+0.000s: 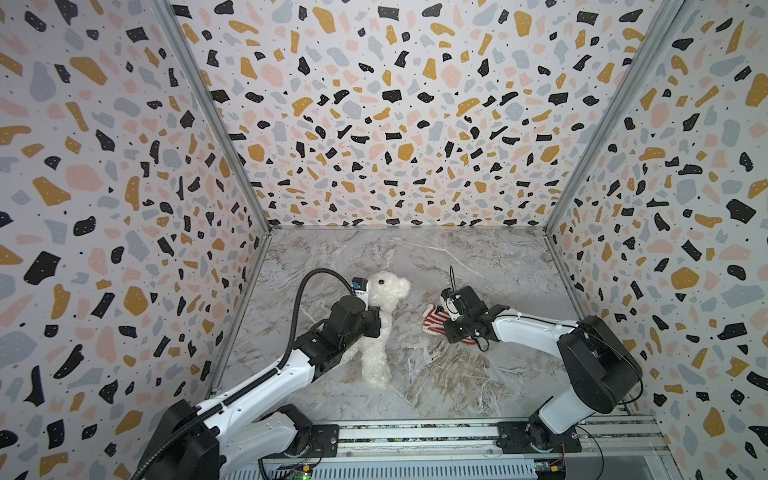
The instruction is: Dress the teddy bear
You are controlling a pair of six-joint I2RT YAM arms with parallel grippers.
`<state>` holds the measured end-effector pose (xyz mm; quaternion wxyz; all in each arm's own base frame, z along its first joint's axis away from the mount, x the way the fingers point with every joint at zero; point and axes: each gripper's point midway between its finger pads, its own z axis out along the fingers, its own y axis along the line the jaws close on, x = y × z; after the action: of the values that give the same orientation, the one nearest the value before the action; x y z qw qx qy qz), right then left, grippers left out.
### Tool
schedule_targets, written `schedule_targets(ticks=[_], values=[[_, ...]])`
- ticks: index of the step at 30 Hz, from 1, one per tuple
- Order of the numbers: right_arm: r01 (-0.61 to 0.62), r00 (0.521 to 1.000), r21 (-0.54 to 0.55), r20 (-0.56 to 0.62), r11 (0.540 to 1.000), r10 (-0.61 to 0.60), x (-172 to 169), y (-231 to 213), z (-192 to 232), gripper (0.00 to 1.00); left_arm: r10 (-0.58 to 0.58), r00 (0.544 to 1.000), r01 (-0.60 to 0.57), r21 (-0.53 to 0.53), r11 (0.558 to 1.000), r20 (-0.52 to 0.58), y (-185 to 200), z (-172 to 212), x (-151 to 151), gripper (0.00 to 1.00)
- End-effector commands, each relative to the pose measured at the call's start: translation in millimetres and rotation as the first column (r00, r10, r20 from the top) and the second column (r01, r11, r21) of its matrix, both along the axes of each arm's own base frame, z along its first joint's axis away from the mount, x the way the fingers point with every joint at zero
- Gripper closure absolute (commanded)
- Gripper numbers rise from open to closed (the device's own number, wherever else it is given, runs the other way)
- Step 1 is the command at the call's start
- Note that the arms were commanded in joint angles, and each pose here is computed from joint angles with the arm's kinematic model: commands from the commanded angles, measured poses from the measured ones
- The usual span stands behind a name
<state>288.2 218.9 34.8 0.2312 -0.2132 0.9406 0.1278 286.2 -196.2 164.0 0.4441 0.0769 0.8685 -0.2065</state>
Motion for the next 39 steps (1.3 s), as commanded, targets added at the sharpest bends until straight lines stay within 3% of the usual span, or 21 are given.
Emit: schedule_targets(ticks=[1,8,13,19,23,39], values=[[0.038,0.998,0.184,0.038,0.982,-0.046,6.2,24.7,27.8,0.97,0.007,0.998,-0.006,-0.024,1.0,0.055,-1.5,14.8,4.3,1.0],[0.061,0.996,0.148,0.058,0.987,-0.07,14.8,21.3,32.2,0.92,0.008,0.999,-0.007,-0.027,1.0,0.049,0.9,10.6,0.6,1.0],[0.037,0.998,0.077,0.049,0.996,-0.04,7.5,10.8,31.0,0.67,0.01,0.999,-0.008,-0.029,1.0,0.049,1.4,10.8,0.2,1.0],[-0.064,0.997,0.004,0.032,0.998,0.064,-3.6,5.9,35.3,0.44,-0.001,0.999,0.002,-0.032,0.999,0.044,-0.3,11.4,-1.0,1.0],[-0.094,0.995,-0.047,0.023,0.994,0.096,1.8,2.0,34.1,0.45,-0.002,0.999,0.004,-0.034,0.999,0.037,0.2,8.4,-2.8,1.0],[-0.158,0.987,-0.07,-0.033,0.985,0.156,10.5,14.2,11.5,0.6,-0.016,0.999,0.017,-0.023,1.0,0.041,2.6,10.0,-7.8,1.0]])
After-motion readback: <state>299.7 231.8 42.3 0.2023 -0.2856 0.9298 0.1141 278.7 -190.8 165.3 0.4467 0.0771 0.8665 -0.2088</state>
